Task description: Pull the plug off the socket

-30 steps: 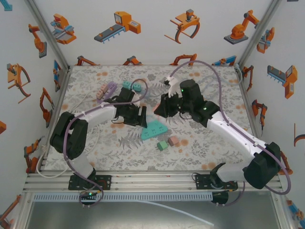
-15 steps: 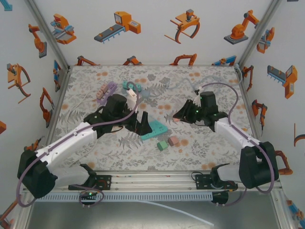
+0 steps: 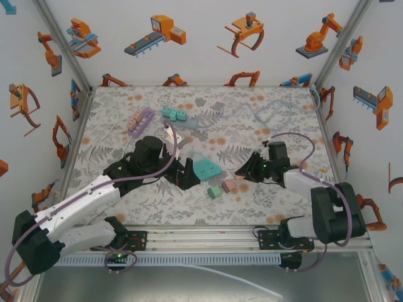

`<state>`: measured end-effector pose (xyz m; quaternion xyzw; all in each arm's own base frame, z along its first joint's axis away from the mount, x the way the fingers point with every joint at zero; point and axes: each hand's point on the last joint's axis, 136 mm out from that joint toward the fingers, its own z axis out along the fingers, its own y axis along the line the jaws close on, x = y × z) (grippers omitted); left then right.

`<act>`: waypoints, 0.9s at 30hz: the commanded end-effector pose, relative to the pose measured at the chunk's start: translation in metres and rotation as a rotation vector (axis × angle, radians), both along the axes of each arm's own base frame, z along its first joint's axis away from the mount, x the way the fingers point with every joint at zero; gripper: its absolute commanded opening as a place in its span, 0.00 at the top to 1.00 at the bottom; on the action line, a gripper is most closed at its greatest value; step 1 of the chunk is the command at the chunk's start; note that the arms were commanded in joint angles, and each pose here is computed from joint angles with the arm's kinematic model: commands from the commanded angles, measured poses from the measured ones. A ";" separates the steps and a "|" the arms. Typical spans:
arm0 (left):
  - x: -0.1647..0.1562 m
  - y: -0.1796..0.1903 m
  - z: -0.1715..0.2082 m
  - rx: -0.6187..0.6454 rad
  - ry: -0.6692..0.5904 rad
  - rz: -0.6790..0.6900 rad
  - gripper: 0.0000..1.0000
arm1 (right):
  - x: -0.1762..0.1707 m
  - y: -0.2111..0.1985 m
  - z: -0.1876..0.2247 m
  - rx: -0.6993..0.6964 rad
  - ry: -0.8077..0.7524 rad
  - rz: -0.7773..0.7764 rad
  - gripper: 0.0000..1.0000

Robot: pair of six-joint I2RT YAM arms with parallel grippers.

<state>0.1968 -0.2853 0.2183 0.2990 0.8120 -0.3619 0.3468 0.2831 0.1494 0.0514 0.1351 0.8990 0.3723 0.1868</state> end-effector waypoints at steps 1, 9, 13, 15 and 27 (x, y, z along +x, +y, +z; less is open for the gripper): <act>0.006 0.005 0.008 -0.016 -0.029 0.056 0.03 | 0.002 0.004 0.000 0.022 -0.035 0.029 0.86; 0.010 0.007 0.004 0.000 -0.030 0.081 0.03 | -0.019 -0.006 -0.020 -0.039 0.041 0.031 0.70; 0.014 0.011 0.007 0.001 -0.042 0.111 0.03 | -0.029 -0.014 -0.024 -0.086 0.059 0.020 0.63; 0.017 0.014 0.008 0.005 -0.053 0.134 0.03 | -0.031 -0.021 -0.024 -0.125 0.058 0.005 0.57; 0.047 0.056 0.023 0.103 -0.116 0.401 0.03 | -0.026 -0.040 0.036 -0.229 -0.080 -0.053 0.45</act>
